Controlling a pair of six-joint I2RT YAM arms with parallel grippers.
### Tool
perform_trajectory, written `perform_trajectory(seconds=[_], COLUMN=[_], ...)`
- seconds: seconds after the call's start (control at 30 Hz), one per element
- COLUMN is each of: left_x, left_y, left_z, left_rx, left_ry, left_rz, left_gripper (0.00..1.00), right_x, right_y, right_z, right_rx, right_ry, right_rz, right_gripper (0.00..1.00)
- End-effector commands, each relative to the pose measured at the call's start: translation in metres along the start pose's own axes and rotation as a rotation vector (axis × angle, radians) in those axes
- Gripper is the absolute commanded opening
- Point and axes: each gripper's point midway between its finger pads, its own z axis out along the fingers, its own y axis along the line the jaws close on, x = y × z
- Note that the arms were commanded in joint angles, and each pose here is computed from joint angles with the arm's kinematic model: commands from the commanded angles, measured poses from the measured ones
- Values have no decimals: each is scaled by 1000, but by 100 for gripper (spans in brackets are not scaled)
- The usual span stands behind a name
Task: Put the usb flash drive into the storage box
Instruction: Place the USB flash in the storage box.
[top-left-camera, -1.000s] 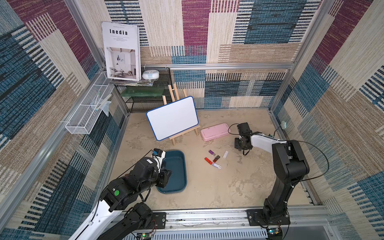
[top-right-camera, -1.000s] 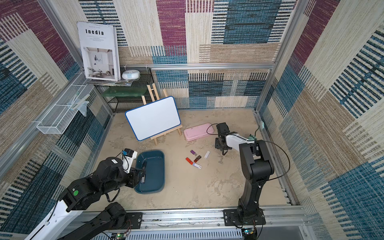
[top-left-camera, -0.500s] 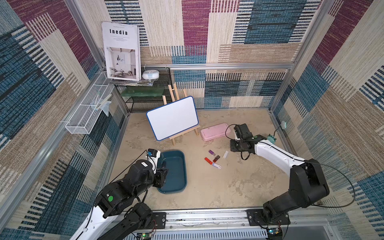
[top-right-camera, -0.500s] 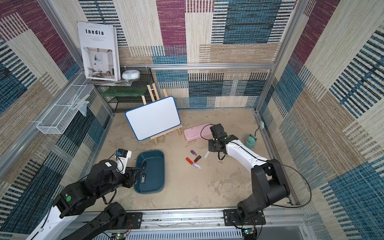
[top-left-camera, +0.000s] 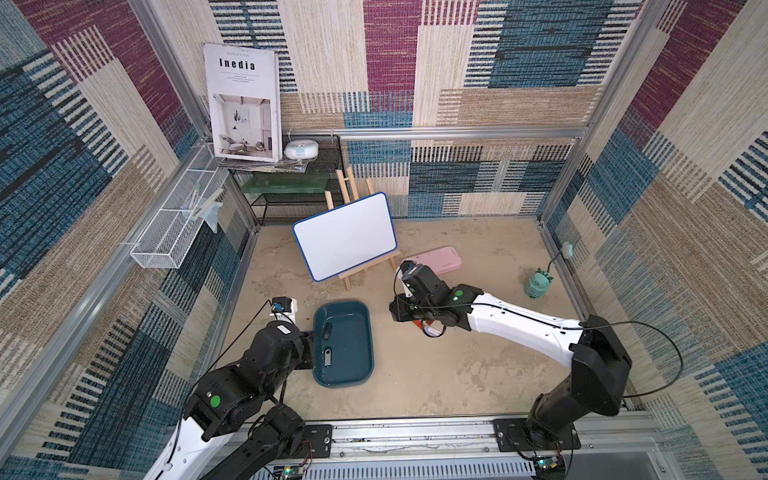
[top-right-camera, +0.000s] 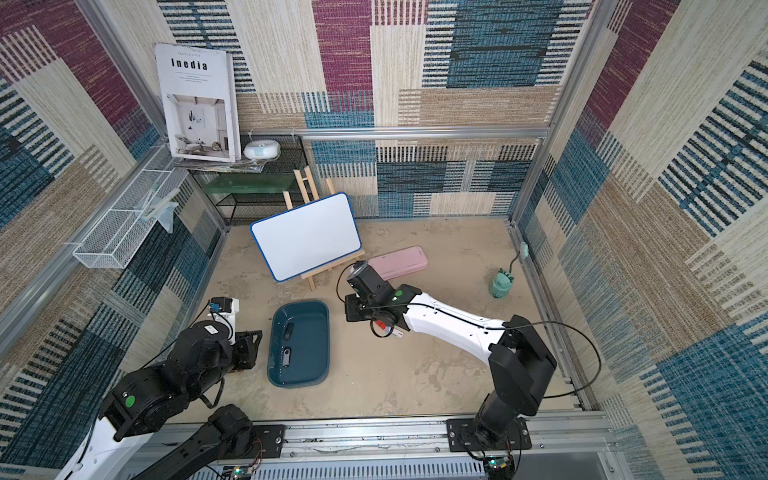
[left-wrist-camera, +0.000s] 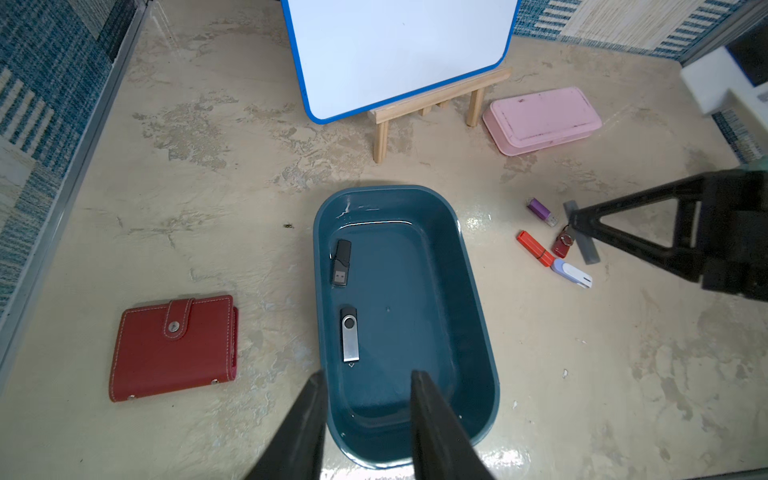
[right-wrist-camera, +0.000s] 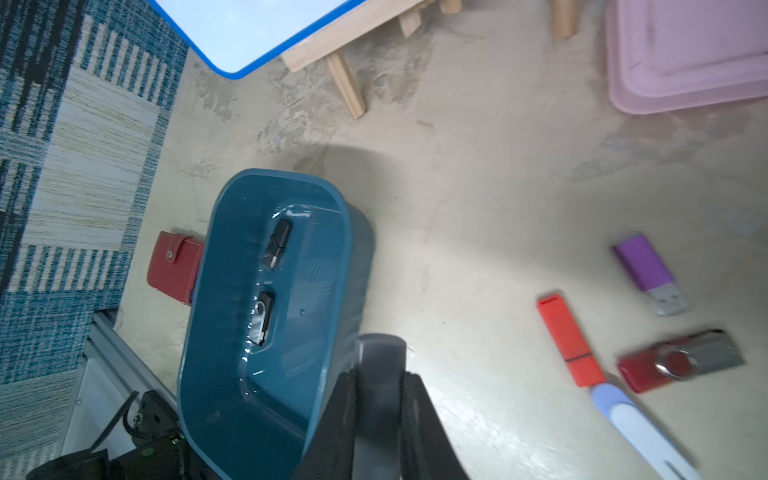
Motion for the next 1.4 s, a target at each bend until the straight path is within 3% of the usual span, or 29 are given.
perform_trajectory(seconds=[0.0,0.23,0.73,1.37], left_x=[-5,-6,-4,-3], left_y=[7,11,9,4], left_z=[-4,-7,-4,-1], left_rx=[-31,-36,-36,-20], left_ry=[-29,-45,-31,-7], left_rz=[-18,-30,-25,-9], left_gripper=[38,38,38,38], right_x=[3,14,42,57], right_y=[32,82,85,75], right_z=[23,64,141,167], right_rx=[-50,-83,10,77], right_ry=[15,66,150,172], right_rz=[75,32,97,131], right_gripper=[2,3,7,15])
